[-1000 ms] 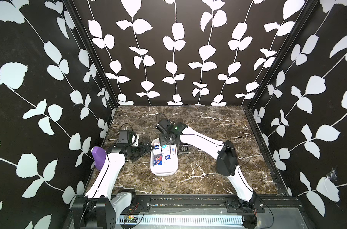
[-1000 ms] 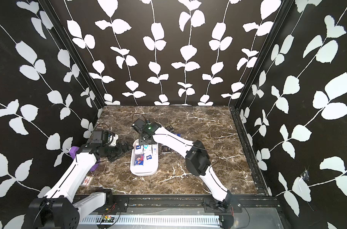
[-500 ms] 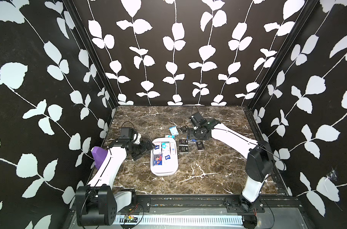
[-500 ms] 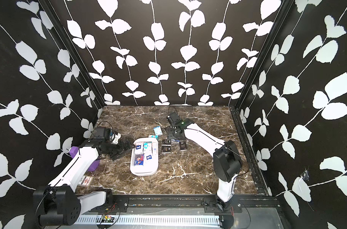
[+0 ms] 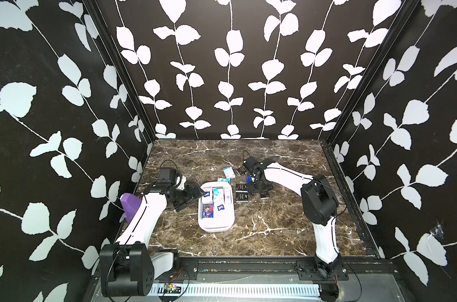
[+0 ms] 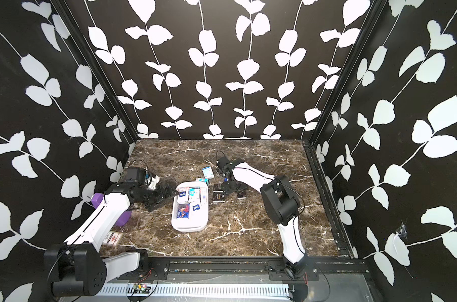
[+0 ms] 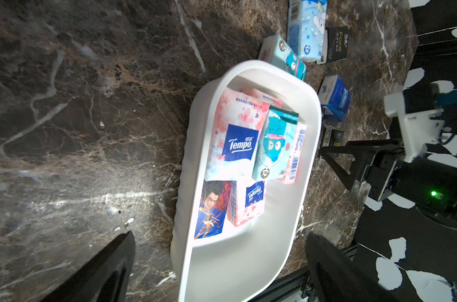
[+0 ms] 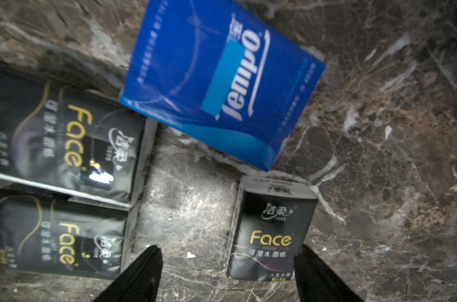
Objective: Put the pocket tissues into the storage box
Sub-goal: Pick up the pocket tissues from the center of the board.
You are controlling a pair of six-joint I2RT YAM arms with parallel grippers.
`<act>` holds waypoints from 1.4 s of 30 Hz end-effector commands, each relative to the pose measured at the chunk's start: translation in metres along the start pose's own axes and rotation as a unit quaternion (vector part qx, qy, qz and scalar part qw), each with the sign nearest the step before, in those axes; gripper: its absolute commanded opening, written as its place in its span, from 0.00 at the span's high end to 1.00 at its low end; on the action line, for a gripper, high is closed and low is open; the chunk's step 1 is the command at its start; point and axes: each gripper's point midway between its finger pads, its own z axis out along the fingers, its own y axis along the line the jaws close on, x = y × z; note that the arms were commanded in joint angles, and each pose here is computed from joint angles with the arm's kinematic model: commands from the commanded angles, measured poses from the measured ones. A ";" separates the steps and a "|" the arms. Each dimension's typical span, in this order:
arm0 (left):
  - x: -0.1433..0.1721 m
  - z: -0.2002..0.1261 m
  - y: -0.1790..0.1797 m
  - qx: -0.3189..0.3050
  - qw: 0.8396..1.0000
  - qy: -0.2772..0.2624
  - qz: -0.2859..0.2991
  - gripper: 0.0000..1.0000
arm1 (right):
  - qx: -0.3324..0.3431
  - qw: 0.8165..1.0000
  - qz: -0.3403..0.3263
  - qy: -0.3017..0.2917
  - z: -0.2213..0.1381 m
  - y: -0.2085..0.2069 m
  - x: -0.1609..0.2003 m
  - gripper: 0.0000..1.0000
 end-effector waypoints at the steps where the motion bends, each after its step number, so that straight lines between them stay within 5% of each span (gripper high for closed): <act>1: 0.004 -0.007 -0.001 -0.003 1.000 -0.003 0.011 0.01 | 0.014 1.000 0.010 -0.003 -0.007 -0.014 -0.006 0.19; 16: 0.009 -0.007 -0.001 0.001 1.000 0.000 0.006 0.01 | -0.060 0.995 0.079 0.031 0.029 -0.010 0.014 0.30; 23: 0.015 -0.008 0.002 -0.001 1.000 0.000 0.005 0.01 | -0.091 0.989 0.113 0.021 0.031 -0.004 0.012 0.57; 32: 0.017 -0.008 0.002 0.004 1.000 -0.007 0.005 0.01 | -0.111 0.981 0.149 -0.052 -0.035 0.009 0.008 0.61; 42: 0.016 -0.004 0.002 0.010 1.000 -0.009 0.001 0.01 | -0.163 0.976 0.091 -0.113 -0.105 0.108 0.032 0.61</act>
